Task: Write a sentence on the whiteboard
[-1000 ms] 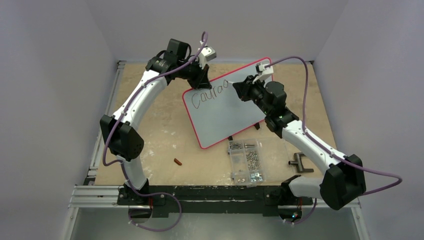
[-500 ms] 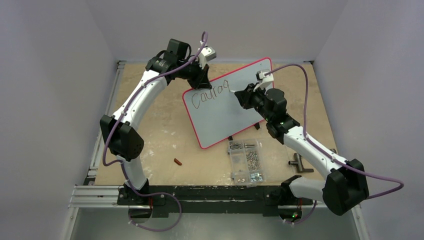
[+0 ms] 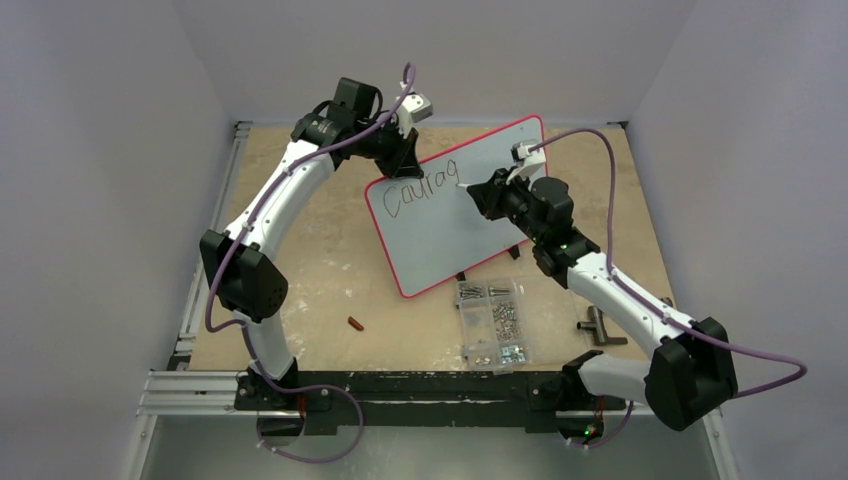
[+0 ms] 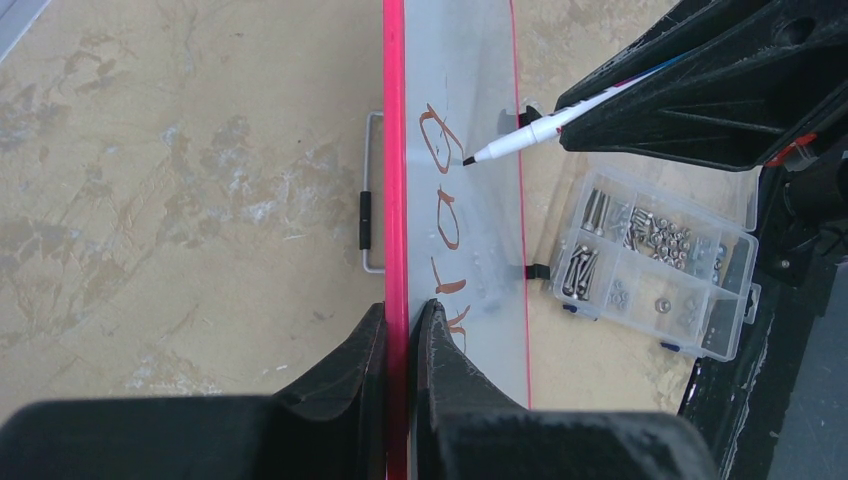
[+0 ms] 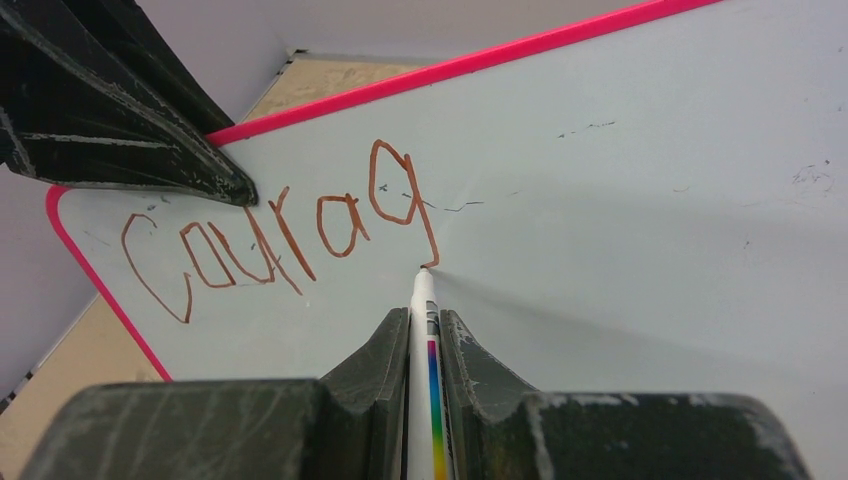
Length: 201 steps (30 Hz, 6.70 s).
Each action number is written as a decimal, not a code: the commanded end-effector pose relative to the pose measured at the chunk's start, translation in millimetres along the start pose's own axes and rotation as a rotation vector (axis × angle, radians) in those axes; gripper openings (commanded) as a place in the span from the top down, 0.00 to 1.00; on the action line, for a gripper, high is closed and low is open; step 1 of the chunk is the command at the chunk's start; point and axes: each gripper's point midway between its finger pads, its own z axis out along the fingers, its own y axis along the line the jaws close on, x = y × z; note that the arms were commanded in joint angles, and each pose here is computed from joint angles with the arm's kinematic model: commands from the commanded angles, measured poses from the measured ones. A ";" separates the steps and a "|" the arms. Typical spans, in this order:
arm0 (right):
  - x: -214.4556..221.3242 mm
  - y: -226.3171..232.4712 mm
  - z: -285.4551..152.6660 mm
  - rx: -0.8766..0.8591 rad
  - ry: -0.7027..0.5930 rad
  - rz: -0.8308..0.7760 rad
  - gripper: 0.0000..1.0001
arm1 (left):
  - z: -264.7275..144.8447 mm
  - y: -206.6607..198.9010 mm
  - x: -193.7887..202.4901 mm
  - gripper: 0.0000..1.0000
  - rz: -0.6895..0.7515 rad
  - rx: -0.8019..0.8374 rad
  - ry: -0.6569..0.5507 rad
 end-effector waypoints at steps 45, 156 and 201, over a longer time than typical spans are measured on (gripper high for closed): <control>-74.3 3.7 -8.4 0.027 -0.228 0.035 1.00 | 10.4 -5.3 34.7 1.00 0.048 0.011 0.143; -74.8 -3.7 -60.4 0.059 -0.256 0.061 1.00 | -17.1 -8.7 27.3 1.00 0.018 -0.027 0.057; -102.5 -7.7 -20.4 0.067 -0.328 -0.012 1.00 | -16.5 -2.2 38.0 1.00 -0.013 -0.082 0.078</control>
